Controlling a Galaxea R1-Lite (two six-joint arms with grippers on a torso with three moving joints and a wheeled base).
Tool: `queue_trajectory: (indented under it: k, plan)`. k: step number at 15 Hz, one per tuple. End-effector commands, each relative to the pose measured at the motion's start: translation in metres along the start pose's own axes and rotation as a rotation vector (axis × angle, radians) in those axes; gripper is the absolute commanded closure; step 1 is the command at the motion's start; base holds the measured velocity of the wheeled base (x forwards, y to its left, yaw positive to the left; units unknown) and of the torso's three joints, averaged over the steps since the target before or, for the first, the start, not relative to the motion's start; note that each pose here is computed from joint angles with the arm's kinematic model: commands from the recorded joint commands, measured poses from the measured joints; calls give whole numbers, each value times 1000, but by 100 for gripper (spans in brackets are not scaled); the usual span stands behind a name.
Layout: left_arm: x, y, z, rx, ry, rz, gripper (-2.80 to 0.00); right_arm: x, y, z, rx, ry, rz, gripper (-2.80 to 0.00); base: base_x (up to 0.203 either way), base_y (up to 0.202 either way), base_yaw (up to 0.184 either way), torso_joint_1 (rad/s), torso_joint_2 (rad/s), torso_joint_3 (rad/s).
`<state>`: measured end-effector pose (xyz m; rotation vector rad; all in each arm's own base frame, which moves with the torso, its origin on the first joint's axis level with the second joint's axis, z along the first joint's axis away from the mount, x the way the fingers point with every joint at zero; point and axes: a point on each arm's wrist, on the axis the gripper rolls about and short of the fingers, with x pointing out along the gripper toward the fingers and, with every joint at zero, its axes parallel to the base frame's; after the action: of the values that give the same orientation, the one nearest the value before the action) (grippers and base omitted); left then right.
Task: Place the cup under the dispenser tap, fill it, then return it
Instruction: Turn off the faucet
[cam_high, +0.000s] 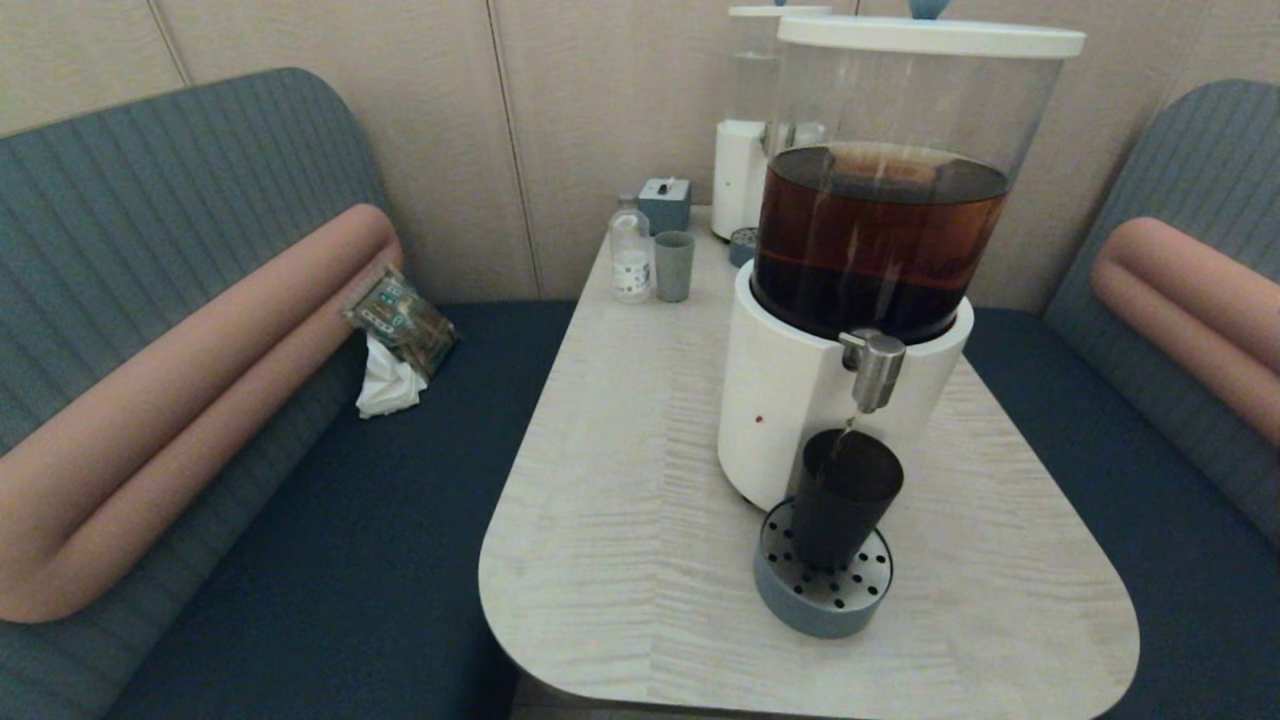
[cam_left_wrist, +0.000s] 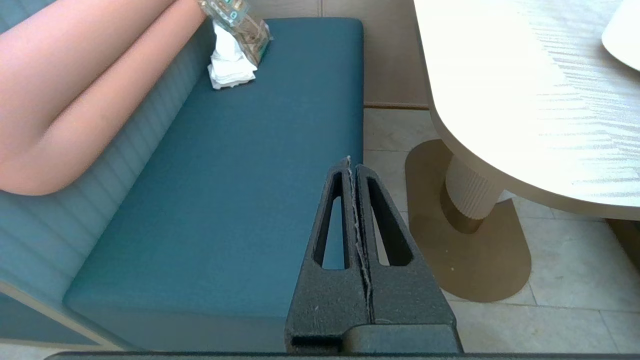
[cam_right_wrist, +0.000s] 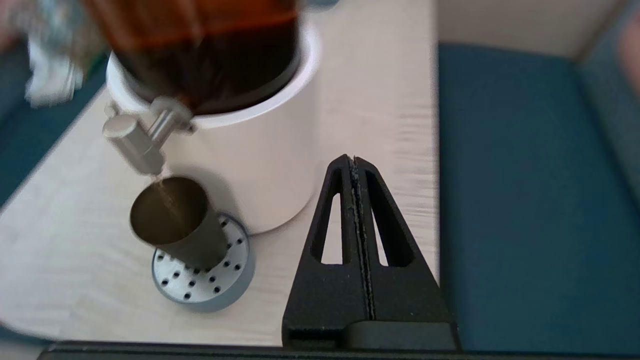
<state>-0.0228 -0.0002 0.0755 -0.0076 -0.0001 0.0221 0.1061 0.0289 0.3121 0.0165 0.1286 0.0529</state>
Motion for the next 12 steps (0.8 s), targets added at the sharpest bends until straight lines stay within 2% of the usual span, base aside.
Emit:
queue_trajectory:
  k: [1, 7, 12]
  plan:
    - [0, 0, 0, 0, 3, 1, 0, -37, -13, -2, 37, -95, -40, 0, 0, 0, 0, 0, 0, 0]
    - [0, 0, 0, 0, 3, 1, 0, -102, -30, -49, 103, -221, -214, 0, 0, 0, 0, 0, 0, 0]
    - [0, 0, 0, 0, 3, 1, 0, -139, -29, -86, 115, -315, -246, 0, 0, 0, 0, 0, 0, 0]
